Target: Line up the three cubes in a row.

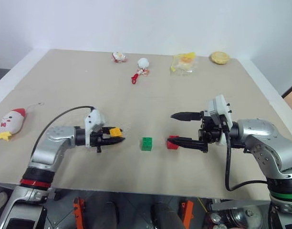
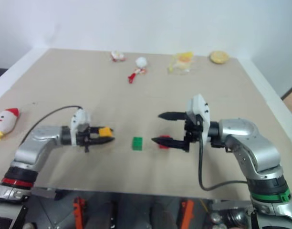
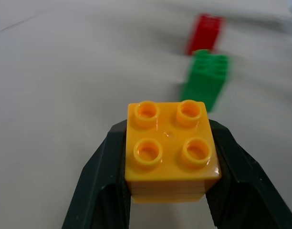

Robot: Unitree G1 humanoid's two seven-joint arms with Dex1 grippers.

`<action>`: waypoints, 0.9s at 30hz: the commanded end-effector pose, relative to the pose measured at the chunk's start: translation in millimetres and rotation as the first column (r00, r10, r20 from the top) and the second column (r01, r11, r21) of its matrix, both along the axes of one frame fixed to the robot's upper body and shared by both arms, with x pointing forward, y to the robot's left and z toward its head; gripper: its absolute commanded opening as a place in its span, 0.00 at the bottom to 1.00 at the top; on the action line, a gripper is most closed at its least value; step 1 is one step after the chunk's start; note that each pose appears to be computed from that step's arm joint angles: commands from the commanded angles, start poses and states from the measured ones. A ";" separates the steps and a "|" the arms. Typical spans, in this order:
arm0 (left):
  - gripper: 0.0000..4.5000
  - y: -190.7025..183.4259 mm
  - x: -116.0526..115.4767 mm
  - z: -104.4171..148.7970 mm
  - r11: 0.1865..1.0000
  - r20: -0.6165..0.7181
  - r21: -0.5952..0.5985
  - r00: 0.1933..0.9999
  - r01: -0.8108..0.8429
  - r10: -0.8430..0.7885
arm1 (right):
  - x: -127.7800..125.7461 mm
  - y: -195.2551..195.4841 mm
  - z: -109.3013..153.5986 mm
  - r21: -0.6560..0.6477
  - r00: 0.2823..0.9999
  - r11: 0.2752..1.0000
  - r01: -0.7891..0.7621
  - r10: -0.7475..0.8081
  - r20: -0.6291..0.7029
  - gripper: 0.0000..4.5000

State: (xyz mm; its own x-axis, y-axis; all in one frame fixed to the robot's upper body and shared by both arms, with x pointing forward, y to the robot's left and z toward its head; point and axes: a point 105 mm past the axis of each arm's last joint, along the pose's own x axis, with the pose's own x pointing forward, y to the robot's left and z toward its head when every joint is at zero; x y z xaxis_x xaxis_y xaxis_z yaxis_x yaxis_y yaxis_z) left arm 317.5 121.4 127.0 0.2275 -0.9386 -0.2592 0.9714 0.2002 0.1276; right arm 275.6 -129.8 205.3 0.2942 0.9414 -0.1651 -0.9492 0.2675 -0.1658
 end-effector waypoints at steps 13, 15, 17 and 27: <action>0.31 -3.0 14.1 -2.7 0.968 -0.004 0.098 0.973 0.231 -0.231 | -18.0 -5.6 14.5 0.026 0.994 0.996 0.082 -0.083 0.073 1.00; 0.31 -0.9 12.4 -7.0 0.964 -0.025 0.104 0.969 0.246 -0.245 | -18.0 -5.9 14.3 0.026 0.994 0.996 0.084 -0.086 0.072 1.00; 0.31 -0.3 12.5 -9.6 0.963 -0.037 0.104 0.968 0.249 -0.246 | -17.8 -6.2 14.4 0.026 0.993 0.996 0.086 -0.088 0.073 1.00; 0.31 -1.9 14.2 -13.9 0.952 -0.039 0.133 0.961 0.277 -0.274 | -14.1 -4.2 17.7 0.031 0.993 0.996 0.083 -0.085 0.087 1.00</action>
State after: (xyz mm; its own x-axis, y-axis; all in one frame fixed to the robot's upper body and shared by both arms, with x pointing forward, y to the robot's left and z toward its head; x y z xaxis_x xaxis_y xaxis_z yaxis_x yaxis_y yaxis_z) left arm 329.6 121.8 107.3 -0.0340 -0.9226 -0.3842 0.9936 -0.0726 0.0862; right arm 264.1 -135.4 213.0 0.3860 0.9133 -0.1298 -0.9129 0.3580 -0.1959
